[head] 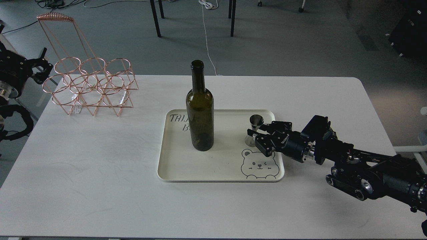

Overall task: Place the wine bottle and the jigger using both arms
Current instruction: 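Close the right gripper on the jigger and lift it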

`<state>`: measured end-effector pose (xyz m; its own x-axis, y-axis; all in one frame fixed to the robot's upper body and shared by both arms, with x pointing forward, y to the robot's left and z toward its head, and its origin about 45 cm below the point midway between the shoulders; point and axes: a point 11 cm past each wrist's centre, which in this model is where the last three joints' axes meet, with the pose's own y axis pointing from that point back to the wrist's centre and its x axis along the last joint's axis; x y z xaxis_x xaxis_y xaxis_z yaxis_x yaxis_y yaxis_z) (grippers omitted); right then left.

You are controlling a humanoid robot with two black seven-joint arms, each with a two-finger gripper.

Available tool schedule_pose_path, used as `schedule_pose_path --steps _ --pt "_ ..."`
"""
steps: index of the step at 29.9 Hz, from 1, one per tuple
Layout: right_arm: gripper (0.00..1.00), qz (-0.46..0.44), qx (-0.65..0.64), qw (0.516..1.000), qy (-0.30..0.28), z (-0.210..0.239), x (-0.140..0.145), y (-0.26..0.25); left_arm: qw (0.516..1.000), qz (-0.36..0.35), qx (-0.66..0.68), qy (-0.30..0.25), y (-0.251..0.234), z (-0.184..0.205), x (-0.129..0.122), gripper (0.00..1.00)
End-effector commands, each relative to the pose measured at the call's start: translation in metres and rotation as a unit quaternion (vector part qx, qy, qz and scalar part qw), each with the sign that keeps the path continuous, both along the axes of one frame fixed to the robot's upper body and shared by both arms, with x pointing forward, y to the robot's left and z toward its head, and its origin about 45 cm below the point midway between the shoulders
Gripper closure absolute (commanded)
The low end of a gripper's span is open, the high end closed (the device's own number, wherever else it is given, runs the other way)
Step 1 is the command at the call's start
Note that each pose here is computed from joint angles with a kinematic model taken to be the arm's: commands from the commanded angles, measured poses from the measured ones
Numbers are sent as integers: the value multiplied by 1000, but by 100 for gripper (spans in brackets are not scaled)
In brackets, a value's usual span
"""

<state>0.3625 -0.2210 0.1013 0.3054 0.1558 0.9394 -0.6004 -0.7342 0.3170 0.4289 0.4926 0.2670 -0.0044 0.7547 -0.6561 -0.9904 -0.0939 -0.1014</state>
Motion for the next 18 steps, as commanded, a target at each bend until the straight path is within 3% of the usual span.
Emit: schedule_pose_path --steps 1,10,18 --pt "76 -1 -1 1000 1 -1 -1 -1 1000 0 0 -1 0 1 0 1" --pt "95 -1 -1 1000 2 -2 -1 -2 1000 0 -1 -1 -1 0 1 1" --pt "95 -10 -2 1000 -22 18 15 -10 1000 0 0 -4 0 4 2 1"
